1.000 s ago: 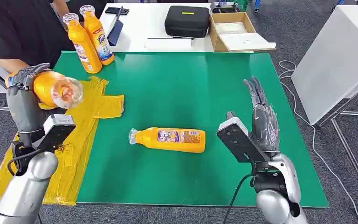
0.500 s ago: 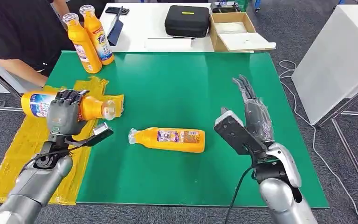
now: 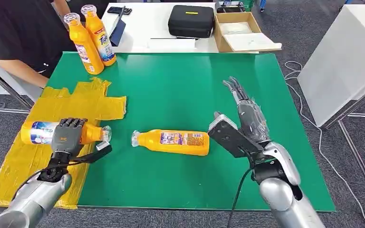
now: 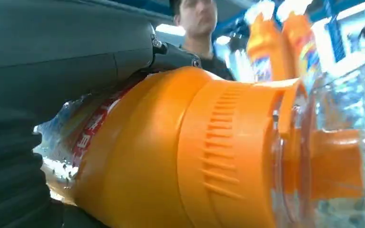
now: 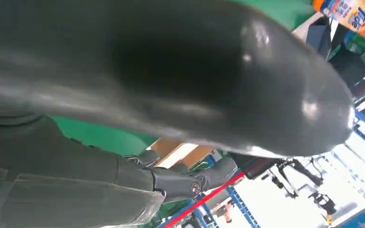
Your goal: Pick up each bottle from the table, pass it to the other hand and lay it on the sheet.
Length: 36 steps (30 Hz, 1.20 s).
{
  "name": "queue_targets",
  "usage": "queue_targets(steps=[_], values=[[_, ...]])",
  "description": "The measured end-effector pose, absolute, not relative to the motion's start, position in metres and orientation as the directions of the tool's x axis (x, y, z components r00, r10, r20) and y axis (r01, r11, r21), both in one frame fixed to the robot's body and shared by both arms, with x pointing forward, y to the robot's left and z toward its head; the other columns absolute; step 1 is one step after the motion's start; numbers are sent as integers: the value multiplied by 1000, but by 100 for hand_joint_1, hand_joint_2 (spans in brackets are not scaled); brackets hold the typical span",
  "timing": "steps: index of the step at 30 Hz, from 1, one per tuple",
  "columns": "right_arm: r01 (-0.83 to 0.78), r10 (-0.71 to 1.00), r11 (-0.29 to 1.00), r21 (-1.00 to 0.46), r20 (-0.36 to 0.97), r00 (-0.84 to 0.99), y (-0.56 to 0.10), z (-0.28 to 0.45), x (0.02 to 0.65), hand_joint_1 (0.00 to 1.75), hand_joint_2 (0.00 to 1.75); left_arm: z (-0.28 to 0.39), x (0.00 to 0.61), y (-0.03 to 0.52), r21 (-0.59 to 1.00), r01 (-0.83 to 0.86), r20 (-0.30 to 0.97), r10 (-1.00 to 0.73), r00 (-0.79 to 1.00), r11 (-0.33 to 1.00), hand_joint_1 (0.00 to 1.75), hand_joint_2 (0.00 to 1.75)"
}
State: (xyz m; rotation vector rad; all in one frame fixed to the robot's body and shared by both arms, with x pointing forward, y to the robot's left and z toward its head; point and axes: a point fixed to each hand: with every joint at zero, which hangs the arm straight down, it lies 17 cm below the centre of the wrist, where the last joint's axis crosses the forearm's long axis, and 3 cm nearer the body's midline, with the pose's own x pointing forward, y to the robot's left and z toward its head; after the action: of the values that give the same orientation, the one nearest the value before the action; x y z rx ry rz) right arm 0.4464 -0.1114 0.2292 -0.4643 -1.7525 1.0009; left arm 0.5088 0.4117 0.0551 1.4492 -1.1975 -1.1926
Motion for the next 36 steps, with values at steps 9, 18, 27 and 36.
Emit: queue_targets(steps=[9, 18, 27, 36], values=[[-166, 755, 506, -846, 528, -389, -111, 209, 451, 0, 175, 38, 518, 399, 996, -46, -70, -996, 58, -72, 0, 0], [-216, 873, 285, -934, 346, -343, -122, 143, 471, 0, 175, 58, 523, 335, 878, -72, 473, -880, -28, 474, 0, 0], [-305, 934, 70, -950, 170, -313, -138, 82, 500, 0, 175, 167, 523, 305, 498, -194, 814, -532, -232, 845, 0, 0], [-402, 949, -19, -916, 110, -296, -150, 38, 512, 0, 175, 249, 526, 307, 196, -170, 881, -250, -403, 966, 0, 0]])
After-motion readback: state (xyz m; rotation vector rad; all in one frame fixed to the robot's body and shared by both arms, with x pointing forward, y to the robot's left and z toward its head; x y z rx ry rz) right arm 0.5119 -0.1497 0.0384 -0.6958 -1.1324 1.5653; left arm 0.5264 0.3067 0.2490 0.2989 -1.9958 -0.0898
